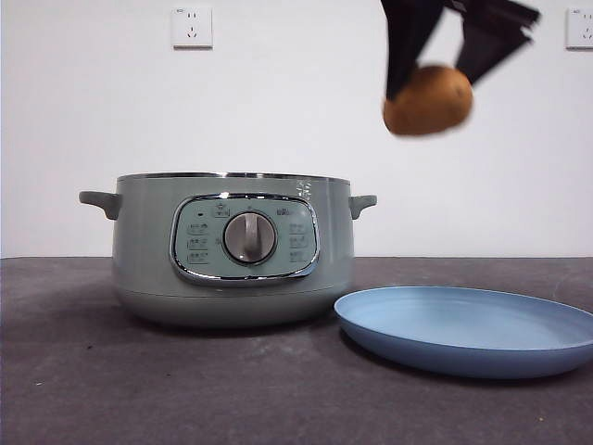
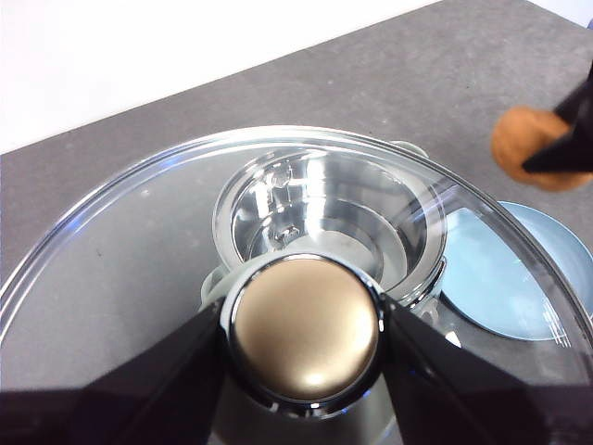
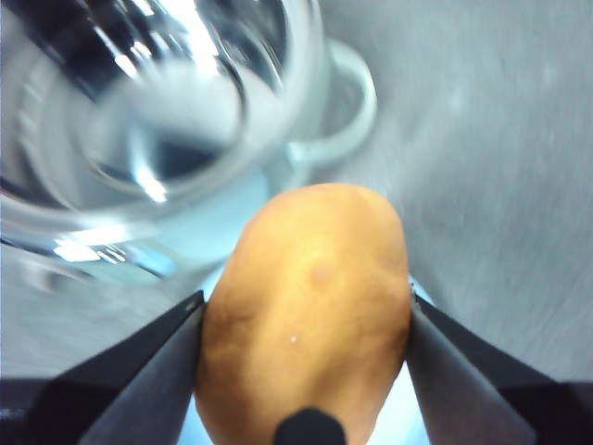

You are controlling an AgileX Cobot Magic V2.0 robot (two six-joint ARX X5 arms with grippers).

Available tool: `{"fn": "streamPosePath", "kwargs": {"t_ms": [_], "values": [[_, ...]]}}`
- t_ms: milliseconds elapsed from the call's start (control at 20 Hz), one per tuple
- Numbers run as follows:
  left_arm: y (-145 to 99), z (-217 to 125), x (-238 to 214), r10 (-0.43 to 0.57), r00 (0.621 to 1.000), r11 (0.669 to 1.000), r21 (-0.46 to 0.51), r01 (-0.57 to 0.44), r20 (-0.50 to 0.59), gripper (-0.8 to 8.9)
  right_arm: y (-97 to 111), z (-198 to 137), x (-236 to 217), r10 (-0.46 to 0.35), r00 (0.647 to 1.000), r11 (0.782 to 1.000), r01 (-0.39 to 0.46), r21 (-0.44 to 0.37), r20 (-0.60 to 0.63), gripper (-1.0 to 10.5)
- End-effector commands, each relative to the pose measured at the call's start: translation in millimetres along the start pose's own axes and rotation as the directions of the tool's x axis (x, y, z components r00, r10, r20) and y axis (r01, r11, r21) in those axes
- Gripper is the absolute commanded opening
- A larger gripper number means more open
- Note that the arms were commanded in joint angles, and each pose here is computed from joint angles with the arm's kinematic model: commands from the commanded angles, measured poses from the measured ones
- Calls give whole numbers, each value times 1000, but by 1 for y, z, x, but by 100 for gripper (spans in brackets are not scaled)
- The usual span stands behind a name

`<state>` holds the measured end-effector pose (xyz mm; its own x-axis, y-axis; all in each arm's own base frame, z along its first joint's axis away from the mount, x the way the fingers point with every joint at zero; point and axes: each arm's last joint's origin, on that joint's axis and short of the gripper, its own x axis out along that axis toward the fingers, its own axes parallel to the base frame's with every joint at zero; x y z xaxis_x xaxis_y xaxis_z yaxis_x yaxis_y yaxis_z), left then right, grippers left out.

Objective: Take the potato out from the steamer,put the potato on the plate,close the lid

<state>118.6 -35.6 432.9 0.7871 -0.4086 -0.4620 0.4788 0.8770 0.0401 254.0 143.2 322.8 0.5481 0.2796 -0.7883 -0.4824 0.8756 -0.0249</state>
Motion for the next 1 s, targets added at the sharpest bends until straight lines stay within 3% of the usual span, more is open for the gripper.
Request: {"fn": "streamPosePath", "kwargs": {"t_ms": [50, 400, 800, 900, 1000], "values": [[0, 7, -3, 5, 998, 1000, 8, -5, 62, -9, -4, -25, 28, -9, 999, 1000, 10, 29, -44, -13], [2, 9, 2, 3, 998, 1000, 7, -3, 59, -9, -8, -87, 87, -20, 1000, 995, 23, 98, -24, -13], [8, 19, 32, -57, 997, 998, 9, 57, 53, -9, -5, -111, 114, 32, 995, 992, -20, 126, -91, -12], [9, 22, 44, -75, 996, 997, 15, 75, 51, -9, -5, -111, 114, 31, 995, 992, -20, 127, -90, 43], [11, 26, 57, -95, 994, 995, 19, 95, 50, -9, -5, -111, 114, 31, 995, 991, -18, 131, -92, 260]]}}
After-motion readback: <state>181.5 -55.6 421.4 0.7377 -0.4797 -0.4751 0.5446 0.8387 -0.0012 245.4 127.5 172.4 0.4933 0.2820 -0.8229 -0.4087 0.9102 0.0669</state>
